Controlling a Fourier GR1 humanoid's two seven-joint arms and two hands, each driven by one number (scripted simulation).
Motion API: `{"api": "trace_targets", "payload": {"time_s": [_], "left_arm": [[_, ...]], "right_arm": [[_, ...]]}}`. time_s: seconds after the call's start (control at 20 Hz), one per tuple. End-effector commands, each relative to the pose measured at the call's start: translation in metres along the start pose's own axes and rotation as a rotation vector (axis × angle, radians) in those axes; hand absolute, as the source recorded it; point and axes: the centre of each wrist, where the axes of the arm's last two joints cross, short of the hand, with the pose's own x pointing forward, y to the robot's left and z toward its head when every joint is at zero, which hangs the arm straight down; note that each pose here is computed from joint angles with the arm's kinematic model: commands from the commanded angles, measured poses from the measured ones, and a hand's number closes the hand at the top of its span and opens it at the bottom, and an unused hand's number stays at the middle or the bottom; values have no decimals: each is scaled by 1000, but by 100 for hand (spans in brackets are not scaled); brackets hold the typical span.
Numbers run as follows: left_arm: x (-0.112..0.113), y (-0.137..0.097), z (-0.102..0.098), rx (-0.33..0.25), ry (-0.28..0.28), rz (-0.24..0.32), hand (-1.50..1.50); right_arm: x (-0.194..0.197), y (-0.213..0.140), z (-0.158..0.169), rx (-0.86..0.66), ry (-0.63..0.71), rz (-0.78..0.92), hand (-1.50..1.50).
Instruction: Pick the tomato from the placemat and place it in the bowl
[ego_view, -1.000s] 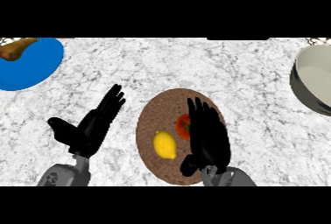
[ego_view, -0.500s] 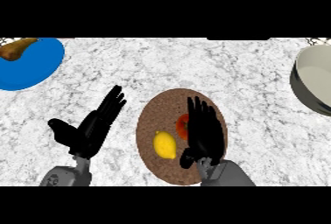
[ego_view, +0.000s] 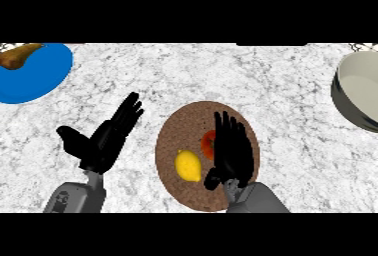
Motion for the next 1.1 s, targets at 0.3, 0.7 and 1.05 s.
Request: {"api": "trace_targets", "payload": {"time_s": [0.3, 0.7, 1.05], "left_arm": [[7, -5, 6, -14, 5, 8, 0], [0, -2, 1, -7, -21, -3, 0], [5, -10, 6, -6, -12, -8, 0]], "right_arm": [[-12, 24, -8, -56, -69, -35, 150], [12, 25, -25, -58, -110, 15, 150], [11, 16, -19, -133, -141, 54, 150]]}}
